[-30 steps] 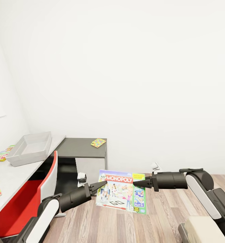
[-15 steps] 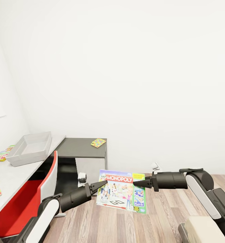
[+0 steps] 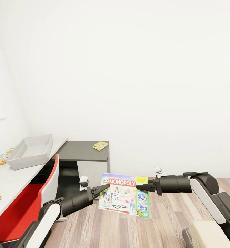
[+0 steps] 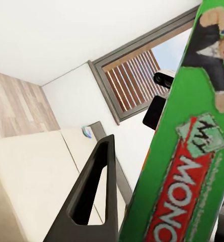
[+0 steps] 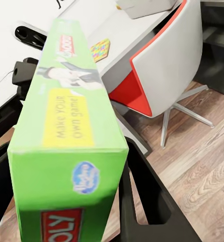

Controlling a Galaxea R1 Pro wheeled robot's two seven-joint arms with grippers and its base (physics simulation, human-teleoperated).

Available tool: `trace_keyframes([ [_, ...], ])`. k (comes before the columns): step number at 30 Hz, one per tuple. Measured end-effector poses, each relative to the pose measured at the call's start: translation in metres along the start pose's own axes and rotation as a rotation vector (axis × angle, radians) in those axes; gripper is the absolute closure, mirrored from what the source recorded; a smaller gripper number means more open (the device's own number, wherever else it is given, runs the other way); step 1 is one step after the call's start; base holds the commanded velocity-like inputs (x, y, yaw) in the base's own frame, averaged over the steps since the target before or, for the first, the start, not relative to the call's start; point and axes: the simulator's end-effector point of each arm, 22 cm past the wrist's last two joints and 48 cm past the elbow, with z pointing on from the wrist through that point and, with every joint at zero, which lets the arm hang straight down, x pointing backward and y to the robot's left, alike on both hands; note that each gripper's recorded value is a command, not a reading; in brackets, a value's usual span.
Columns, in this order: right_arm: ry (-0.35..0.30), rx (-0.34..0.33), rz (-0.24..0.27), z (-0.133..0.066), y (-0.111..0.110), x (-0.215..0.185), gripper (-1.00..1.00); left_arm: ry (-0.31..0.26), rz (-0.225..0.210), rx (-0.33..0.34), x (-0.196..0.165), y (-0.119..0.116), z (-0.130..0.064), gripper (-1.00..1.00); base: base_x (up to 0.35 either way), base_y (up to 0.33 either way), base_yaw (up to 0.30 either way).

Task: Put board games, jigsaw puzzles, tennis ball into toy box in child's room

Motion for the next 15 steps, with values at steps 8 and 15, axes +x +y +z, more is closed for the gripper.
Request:
trace_keyframes([
  [8, 0.0, 0.0, 0.0, 0.0, 0.0, 0.0, 1.0, 0.0, 0.0, 0.0, 0.0, 0.0, 0.0, 1.0, 0.0, 0.0, 0.0],
  [15, 0.0, 0.0, 0.0, 0.0, 0.0, 0.0, 1.0, 0.0, 0.0, 0.0, 0.0, 0.0, 0.0, 1.0, 0.0, 0.0, 0.0],
])
